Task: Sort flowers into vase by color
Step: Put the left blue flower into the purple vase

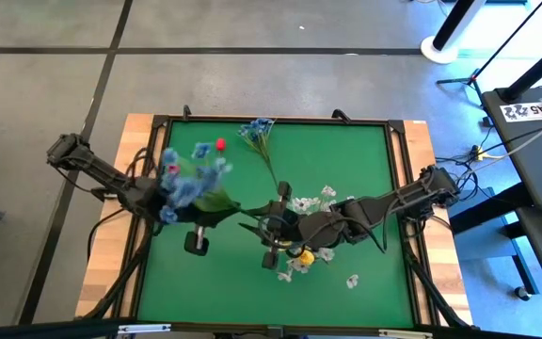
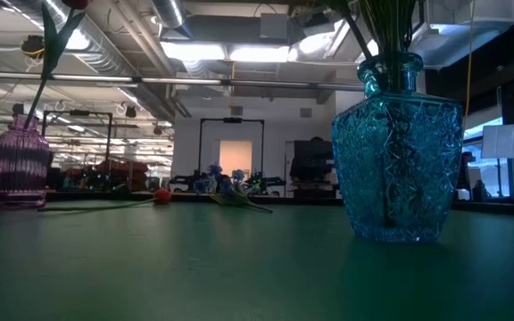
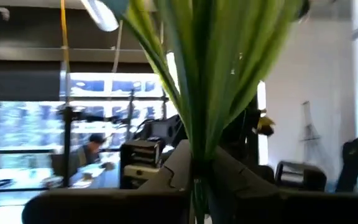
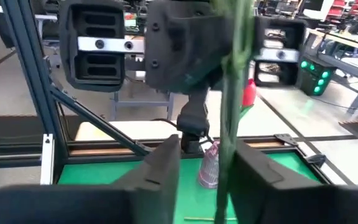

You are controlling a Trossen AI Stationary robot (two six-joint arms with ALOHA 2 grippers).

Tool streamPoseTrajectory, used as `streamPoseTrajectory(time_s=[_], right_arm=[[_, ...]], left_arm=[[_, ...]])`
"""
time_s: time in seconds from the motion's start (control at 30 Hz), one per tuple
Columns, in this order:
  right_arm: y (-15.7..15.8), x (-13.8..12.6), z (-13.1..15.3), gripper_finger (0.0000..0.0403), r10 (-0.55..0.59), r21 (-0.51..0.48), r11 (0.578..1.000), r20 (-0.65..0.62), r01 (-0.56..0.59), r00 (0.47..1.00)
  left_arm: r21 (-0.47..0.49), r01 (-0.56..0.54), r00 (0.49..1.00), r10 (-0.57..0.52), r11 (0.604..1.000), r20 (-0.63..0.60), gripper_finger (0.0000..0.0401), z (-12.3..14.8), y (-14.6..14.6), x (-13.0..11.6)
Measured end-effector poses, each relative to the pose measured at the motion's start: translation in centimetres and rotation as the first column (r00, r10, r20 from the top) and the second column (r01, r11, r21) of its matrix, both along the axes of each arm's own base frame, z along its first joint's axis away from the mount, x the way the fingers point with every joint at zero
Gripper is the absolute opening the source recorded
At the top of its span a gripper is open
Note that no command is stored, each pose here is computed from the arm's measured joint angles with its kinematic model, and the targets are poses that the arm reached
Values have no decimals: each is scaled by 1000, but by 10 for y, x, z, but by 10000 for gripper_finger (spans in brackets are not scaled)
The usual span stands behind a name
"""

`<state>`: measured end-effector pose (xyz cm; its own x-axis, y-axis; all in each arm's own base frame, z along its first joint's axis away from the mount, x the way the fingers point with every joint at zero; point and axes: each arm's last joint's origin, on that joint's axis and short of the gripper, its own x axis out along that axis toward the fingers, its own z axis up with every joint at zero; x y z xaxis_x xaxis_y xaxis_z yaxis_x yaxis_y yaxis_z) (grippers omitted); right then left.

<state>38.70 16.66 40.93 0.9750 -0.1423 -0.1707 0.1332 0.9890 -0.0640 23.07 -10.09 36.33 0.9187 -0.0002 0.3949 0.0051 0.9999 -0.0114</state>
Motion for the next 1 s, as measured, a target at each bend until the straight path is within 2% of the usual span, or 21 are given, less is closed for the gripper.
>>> streamPoseTrajectory(time_s=[0.1, 0.2, 0.3, 0.43, 0.57, 0.73, 0.87, 1.0], right_arm=[[12, -12, 12, 161, 39, -25, 999, 23, -39, 999], [33, -41, 38, 193, 127, -77, 990, 89, -120, 988], [58, -68, 48, 210, 140, -123, 984, 116, -126, 983], [92, -94, 36, 214, 67, -198, 979, 75, -51, 995], [114, -116, 22, 206, 0, -200, 980, 66, 14, 998], [130, -128, -6, 194, -22, -162, 986, 40, 28, 999], [133, -129, -21, 189, -38, -142, 989, 26, 41, 999], [131, -127, -26, 188, -38, -128, 991, 19, 40, 999]], left_arm=[[59, -33, 997, 37, 998, -72, 26, 3, -6, -17], [89, -109, 974, 124, 990, -189, 28, 4, -9, -43], [110, -170, 937, 195, 979, -291, 23, 4, -11, -73], [103, -171, 907, 197, 980, -373, 23, 0, -10, -109], [133, -141, 880, 186, 981, -438, 24, -11, -12, -129], [135, -213, 821, 252, 968, -512, 20, -41, -9, -145], [81, -281, 788, 278, 956, -549, 22, -59, 2, -152], [28, -291, 747, 246, 956, -618, 22, -69, 5, -151]])
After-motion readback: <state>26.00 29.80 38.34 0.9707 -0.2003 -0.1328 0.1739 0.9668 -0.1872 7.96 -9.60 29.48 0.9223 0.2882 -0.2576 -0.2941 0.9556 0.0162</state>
